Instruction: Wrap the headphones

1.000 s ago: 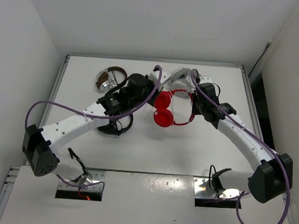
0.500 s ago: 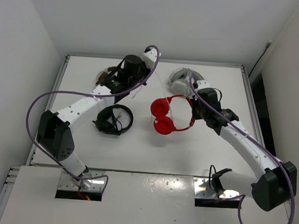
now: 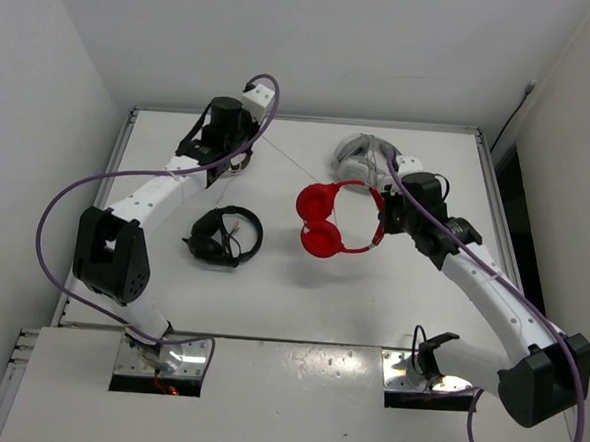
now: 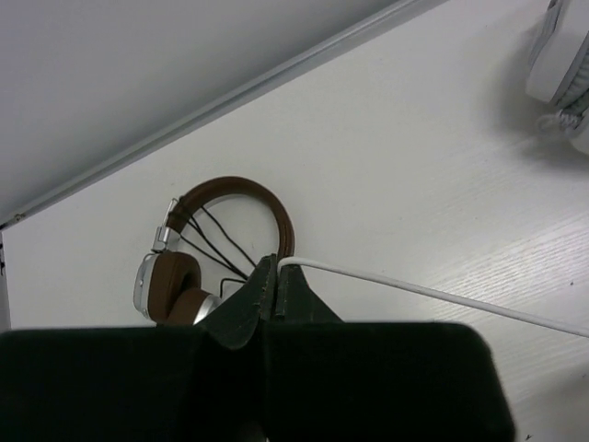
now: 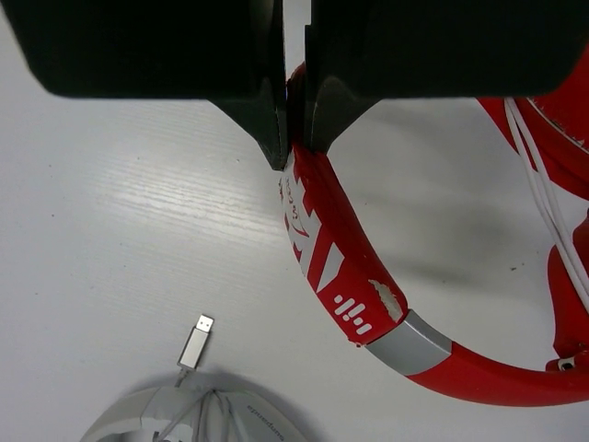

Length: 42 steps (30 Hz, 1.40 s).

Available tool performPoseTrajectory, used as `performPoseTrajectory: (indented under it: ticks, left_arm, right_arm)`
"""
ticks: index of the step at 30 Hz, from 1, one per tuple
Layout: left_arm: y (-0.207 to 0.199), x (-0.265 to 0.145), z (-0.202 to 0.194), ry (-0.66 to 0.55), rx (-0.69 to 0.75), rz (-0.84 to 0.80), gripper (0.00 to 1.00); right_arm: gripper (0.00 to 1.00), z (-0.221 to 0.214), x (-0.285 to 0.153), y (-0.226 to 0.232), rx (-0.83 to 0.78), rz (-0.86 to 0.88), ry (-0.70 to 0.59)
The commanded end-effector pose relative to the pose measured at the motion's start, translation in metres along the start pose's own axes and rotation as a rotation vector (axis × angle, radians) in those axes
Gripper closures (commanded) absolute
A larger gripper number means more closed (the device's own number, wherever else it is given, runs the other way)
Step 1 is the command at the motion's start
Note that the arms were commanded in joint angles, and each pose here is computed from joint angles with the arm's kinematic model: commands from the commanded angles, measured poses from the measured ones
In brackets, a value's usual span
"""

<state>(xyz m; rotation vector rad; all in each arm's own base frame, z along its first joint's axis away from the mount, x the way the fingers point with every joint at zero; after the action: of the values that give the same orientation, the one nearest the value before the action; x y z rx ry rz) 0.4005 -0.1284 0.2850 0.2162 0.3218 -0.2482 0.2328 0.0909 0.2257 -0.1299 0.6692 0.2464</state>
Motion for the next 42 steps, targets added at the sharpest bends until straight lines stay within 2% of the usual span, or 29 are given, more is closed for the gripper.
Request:
performPoseTrajectory:
  ticks: [1,3,6,12,17,23,27,33,36,38,42]
  left_arm:
    - [0.034,0.001,-0.002,-0.040,0.028,0.099,1.00]
    - [0.040,-0.006,-0.004,-0.044,0.052,0.087,1.00]
    - [0.029,-0.017,-0.021,-0.034,0.086,-0.042,1.00]
    - [-0.012,-0.073,-0.022,-0.161,0.173,-0.372,1.00]
    - [-0.040,-0.116,-0.032,-0.184,0.294,-0.543,1.00]
    - [-0.085,-0.170,-0.030,-0.313,0.426,-0.786,1.00]
    - [-0.112,-0.184,-0.048,-0.222,0.455,-0.931,1.00]
    - [-0.157,-0.172,-0.118,0.109,0.468,-1.071,1.00]
    - [-0.177,-0.164,-0.148,0.204,0.447,-1.096,1.00]
    - [-0.187,-0.159,-0.159,0.218,0.432,-1.099,1.00]
    - [-0.194,-0.148,-0.195,0.297,0.389,-1.083,1.00]
  right_arm:
    - [1.00,0.008,-0.010,-0.001,0.022,0.035,-0.047]
    - [1.00,0.009,-0.010,-0.005,0.053,0.031,-0.046]
    - [1.00,0.018,-0.014,-0.015,0.151,0.043,-0.063]
    - [1.00,0.042,-0.028,-0.034,0.315,0.085,-0.101]
    - [1.00,0.051,-0.037,-0.048,0.394,0.046,-0.103]
    - [1.00,0.054,-0.045,-0.058,0.468,0.058,-0.114]
    - [1.00,0.044,-0.047,-0.061,0.508,0.077,-0.074]
    - [1.00,0.027,-0.040,-0.062,0.568,0.136,0.017]
    - [1.00,0.013,-0.029,-0.065,0.577,0.137,0.091]
    - [1.00,0.004,-0.021,-0.069,0.574,0.120,0.145]
    - [1.00,-0.012,-0.010,-0.078,0.569,0.018,0.195]
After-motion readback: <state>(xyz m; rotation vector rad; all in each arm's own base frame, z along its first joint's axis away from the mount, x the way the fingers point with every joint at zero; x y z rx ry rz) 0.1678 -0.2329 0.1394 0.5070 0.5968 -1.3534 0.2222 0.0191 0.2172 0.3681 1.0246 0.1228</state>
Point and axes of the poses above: each gripper's point midway between its finger pads, its own x axis out along the fingers, its own y axis along the line the jaws close on, z = x × y, the point moved 10 cm from there along -x, back along the fingers, and after that the axes turned 5 degrees about -x, right-handed, at the moved point
